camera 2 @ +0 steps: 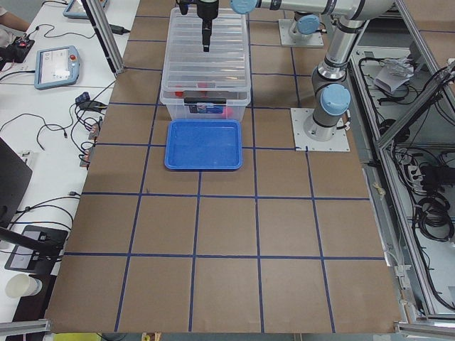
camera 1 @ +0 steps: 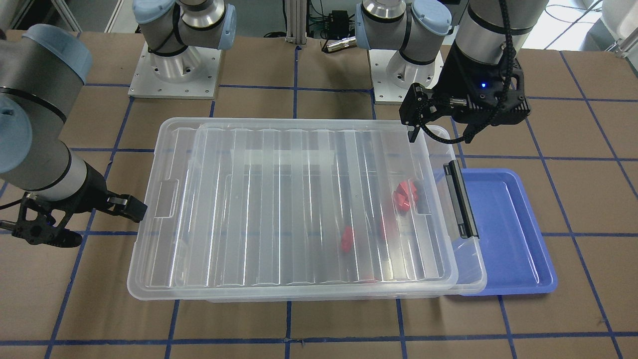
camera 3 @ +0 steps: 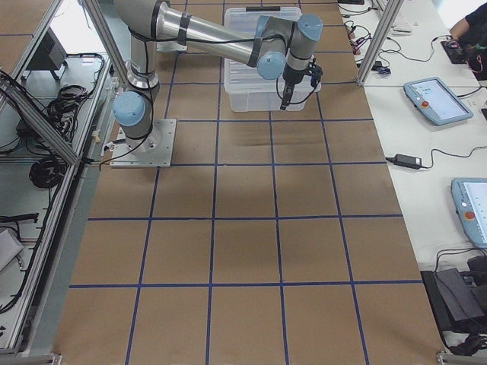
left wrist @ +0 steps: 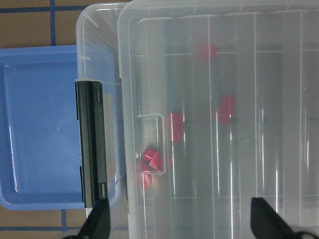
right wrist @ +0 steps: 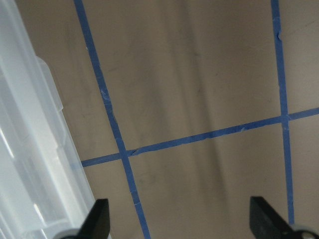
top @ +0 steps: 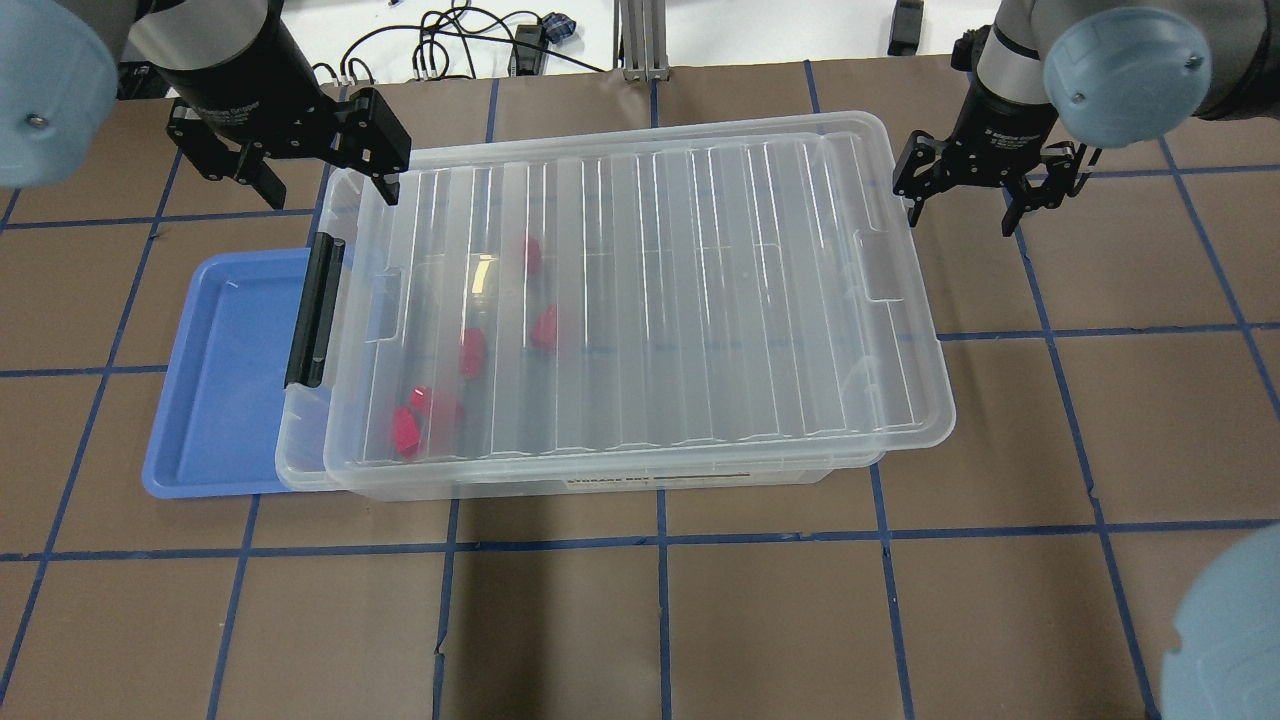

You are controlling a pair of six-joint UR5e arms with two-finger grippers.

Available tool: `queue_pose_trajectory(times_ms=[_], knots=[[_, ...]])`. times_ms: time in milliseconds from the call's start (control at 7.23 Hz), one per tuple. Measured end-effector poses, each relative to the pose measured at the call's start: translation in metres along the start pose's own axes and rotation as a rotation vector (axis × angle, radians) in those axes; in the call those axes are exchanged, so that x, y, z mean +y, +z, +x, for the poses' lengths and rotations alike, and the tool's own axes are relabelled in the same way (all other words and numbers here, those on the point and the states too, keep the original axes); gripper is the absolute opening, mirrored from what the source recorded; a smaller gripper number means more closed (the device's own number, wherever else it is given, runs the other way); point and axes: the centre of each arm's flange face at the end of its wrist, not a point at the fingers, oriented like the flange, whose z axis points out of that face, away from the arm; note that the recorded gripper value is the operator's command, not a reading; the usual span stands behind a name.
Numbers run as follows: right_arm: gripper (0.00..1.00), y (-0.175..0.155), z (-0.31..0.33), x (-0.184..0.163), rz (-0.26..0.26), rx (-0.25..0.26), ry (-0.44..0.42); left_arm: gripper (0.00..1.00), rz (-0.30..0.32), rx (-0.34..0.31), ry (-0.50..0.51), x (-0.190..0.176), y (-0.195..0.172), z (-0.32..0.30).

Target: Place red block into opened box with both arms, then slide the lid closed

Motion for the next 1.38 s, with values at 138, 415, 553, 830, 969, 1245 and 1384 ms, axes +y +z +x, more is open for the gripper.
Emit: queue_pose_trajectory(times_ms=[138, 415, 553, 830, 969, 1245, 1384], knots=[[1.00, 0.000, -0.006, 0.002, -0.001, -0.009, -0.007, 1.00, 0.000, 0.000, -0.002, 0.000, 0.000, 0.000], [1.00, -0.001, -0.013, 0.004, -0.001, -0.018, -0.016, 1.00, -0.013, -0.001, -0.006, -0.001, 0.004, 0.001], [1.00, -0.001, -0.016, 0.005, 0.000, -0.021, -0.021, 1.00, -0.026, -0.001, -0.008, 0.000, 0.003, 0.000], [1.00, -0.009, -0.017, 0.006, 0.017, -0.019, -0.025, 1.00, -0.043, -0.003, -0.010, 0.003, 0.001, 0.000], [1.00, -0.019, -0.017, 0.008, 0.035, -0.023, -0.025, 1.00, -0.044, -0.003, -0.010, 0.005, 0.000, 0.000], [1.00, -0.049, -0.015, 0.022, 0.074, -0.031, -0.025, 1.00, -0.046, -0.004, -0.010, 0.006, -0.001, -0.001], [1.00, -0.065, -0.013, 0.034, 0.081, -0.032, -0.025, 1.00, -0.047, -0.006, -0.010, 0.006, -0.001, -0.001]])
